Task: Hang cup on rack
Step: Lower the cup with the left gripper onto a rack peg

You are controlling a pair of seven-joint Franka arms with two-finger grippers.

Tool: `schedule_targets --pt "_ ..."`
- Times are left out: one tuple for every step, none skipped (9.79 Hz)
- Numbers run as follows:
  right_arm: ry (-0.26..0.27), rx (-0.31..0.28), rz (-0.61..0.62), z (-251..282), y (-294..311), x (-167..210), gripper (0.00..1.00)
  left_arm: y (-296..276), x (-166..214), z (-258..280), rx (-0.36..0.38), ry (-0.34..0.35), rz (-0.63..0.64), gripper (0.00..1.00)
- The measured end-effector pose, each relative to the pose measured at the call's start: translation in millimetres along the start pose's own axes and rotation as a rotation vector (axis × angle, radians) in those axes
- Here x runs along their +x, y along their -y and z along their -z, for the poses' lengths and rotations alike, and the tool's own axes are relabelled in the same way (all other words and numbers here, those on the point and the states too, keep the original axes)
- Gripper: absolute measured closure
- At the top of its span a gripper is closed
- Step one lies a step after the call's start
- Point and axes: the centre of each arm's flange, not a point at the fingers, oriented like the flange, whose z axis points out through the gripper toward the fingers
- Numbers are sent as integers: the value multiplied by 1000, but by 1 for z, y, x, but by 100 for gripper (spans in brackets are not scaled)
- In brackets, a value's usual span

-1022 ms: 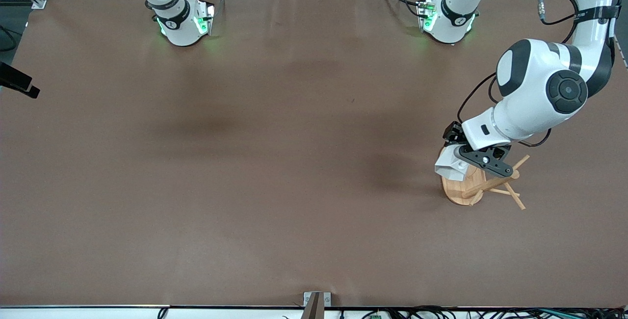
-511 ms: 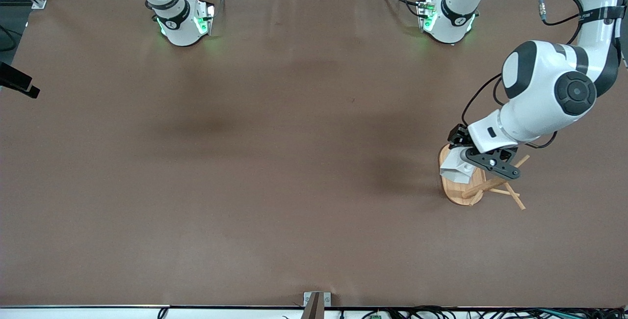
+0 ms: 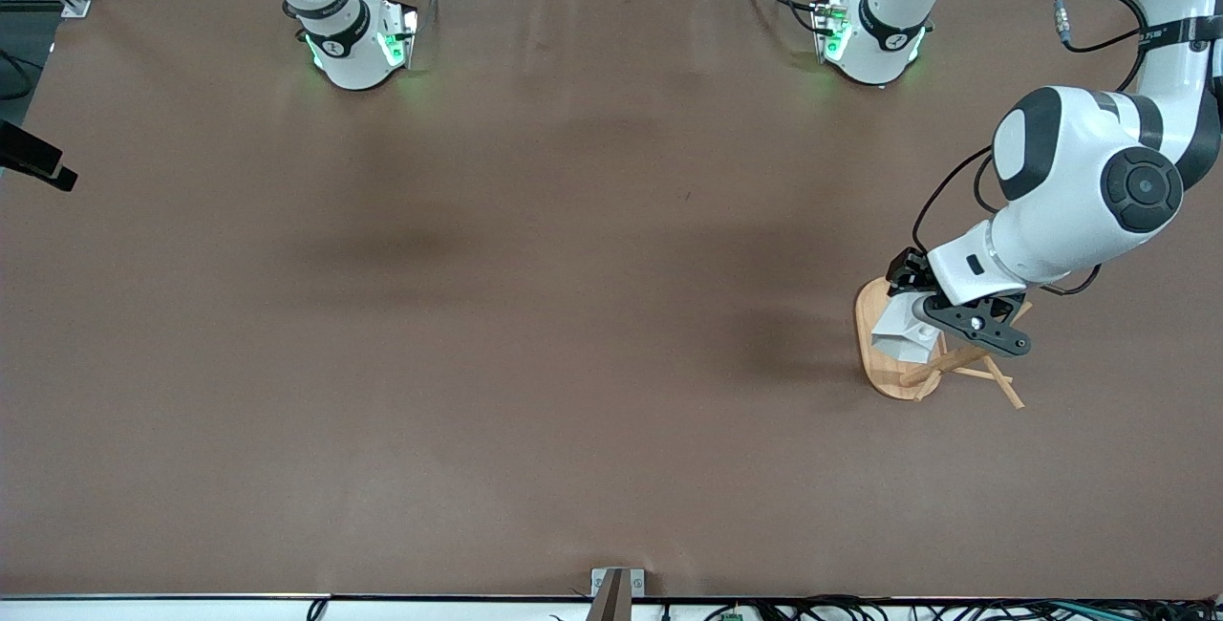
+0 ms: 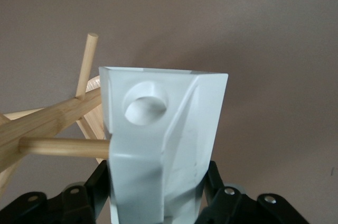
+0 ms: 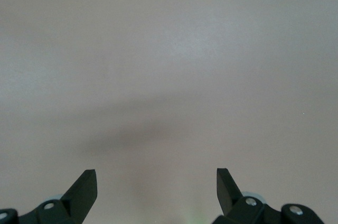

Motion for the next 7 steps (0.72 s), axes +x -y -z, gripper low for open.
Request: schedule_targets --pt "0 0 0 0 0 0 0 3 -1 -1 0 2 5 26" --pt "0 0 0 0 0 0 0 6 -1 -2 0 3 10 26" --pt "-1 0 0 0 0 0 0 9 -2 -2 -8 0 18 26" --pt "-2 -1 -1 0 0 0 0 11 -3 -3 -23 -4 24 26" --pt "-2 -1 -9 0 0 0 0 13 -3 -5 -32 -2 29 26" --pt "-2 -1 -27 0 0 0 0 15 -2 -8 -34 -1 32 26" --pt "-2 -1 -37 0 1 0 0 17 -2 -11 -33 -3 34 26"
